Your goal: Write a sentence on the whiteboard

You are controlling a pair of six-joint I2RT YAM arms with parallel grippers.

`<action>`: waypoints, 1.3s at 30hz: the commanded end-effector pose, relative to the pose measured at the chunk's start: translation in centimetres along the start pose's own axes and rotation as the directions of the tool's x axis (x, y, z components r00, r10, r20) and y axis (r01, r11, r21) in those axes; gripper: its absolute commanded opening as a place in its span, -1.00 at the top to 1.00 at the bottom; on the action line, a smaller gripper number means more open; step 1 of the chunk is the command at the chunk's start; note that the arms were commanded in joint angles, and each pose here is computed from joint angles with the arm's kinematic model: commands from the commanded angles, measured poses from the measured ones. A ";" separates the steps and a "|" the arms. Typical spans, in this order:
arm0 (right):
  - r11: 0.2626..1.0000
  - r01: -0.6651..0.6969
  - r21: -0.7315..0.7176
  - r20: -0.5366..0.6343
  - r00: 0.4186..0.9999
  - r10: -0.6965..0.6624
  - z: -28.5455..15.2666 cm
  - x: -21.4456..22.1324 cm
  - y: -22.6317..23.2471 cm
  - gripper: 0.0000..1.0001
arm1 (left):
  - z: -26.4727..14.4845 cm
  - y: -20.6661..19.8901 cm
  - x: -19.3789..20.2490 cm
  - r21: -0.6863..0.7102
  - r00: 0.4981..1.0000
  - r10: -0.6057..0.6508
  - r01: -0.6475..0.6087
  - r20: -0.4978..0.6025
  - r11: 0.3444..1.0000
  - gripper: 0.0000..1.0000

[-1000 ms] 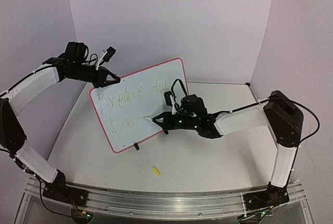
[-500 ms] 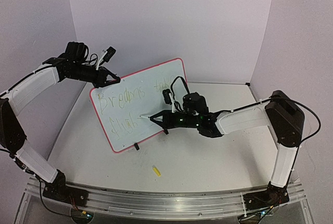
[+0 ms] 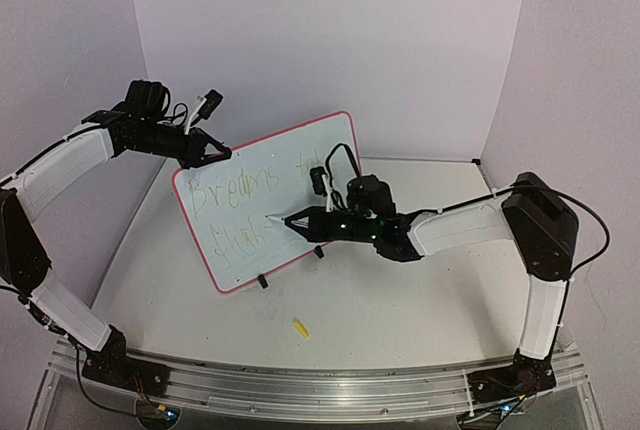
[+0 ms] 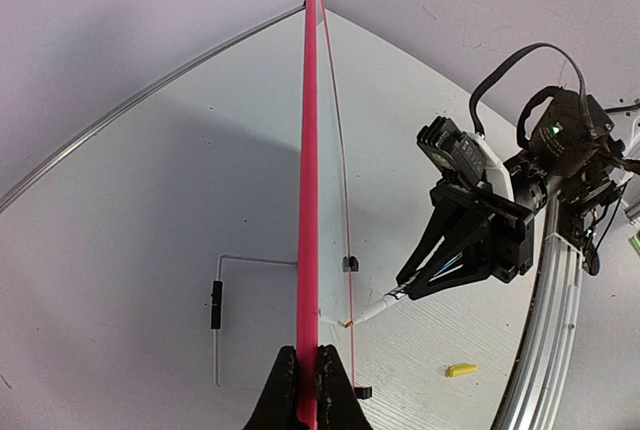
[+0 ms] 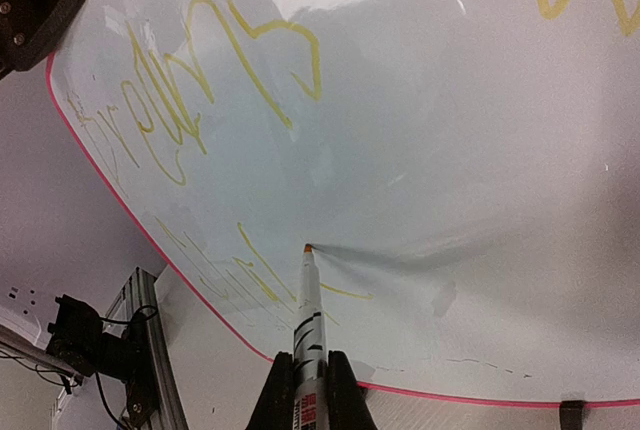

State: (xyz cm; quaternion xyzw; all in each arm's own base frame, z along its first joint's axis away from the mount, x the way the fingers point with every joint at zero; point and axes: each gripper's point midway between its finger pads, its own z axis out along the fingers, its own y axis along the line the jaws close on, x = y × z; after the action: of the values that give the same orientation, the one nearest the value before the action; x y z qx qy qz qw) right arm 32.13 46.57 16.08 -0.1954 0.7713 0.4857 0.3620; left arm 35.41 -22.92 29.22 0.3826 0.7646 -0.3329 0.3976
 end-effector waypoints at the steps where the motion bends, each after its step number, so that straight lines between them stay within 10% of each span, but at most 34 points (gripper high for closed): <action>1: 1.000 -0.014 0.020 0.022 1.000 0.013 0.2 -0.2 -0.7 1.00 | 3.3 -2.1 5.9 0.110 0.981 -0.074 0.095 -0.180 0.989 1.00; 39: 0.984 -0.062 0.169 0.042 0.998 0.056 -1.9 1.5 -3.9 1.00 | 3.4 -2.3 5.9 0.114 0.981 -0.071 0.092 -0.182 0.989 1.00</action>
State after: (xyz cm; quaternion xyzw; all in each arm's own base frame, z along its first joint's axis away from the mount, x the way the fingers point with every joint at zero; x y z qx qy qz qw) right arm 31.48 44.21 10.95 -0.1590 0.8160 0.4455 0.3324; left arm 35.43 -22.92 29.20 0.3822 0.7652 -0.3319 0.3978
